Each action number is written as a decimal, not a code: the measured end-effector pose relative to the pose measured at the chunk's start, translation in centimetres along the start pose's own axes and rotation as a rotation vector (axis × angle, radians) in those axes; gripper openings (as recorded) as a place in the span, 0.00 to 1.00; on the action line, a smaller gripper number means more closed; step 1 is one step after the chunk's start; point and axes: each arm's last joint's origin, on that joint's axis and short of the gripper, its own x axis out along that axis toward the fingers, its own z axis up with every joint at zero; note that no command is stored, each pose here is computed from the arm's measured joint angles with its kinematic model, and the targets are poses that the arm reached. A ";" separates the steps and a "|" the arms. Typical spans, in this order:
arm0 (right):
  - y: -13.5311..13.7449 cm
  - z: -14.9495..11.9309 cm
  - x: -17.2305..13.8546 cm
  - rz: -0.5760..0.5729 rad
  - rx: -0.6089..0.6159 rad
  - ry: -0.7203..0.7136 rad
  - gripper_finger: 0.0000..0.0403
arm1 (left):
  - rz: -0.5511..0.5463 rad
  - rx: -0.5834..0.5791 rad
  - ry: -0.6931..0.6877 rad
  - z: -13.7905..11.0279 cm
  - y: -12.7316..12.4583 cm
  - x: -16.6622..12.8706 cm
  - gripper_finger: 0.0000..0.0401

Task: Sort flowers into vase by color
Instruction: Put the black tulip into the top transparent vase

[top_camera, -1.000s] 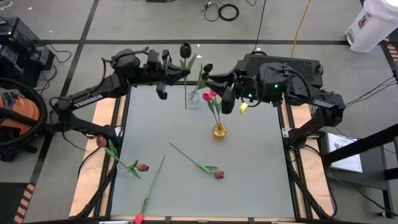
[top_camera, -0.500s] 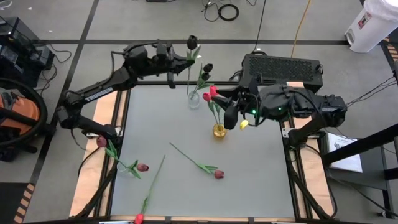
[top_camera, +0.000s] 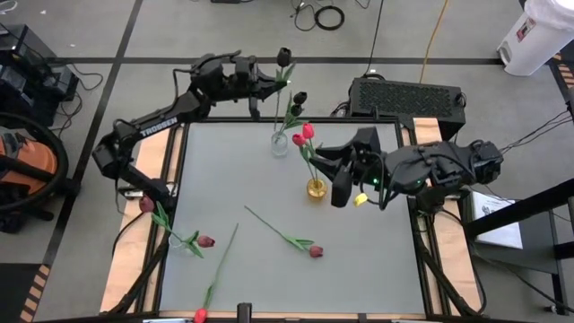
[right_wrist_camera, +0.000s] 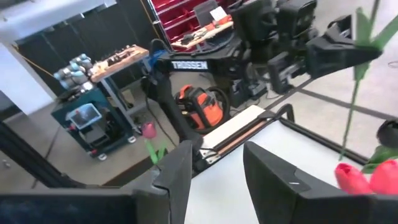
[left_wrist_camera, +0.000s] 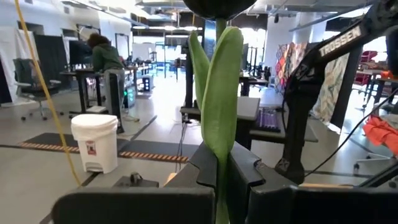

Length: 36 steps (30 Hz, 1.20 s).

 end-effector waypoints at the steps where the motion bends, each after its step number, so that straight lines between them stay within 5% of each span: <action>1: 0.1 -0.1 -0.1 0.007 0.009 0.001 0.34 | -0.001 -0.003 0.006 -0.2 0.3 0.0 0.02; 18: 1.9 -0.9 0.1 -0.014 0.077 -0.087 0.34 | -0.101 -0.068 0.093 -4.2 3.3 -1.2 0.02; 36: 3.3 -3.1 2.8 -0.037 0.172 -0.093 0.34 | -0.117 -0.014 -0.032 -3.9 3.6 -1.0 0.02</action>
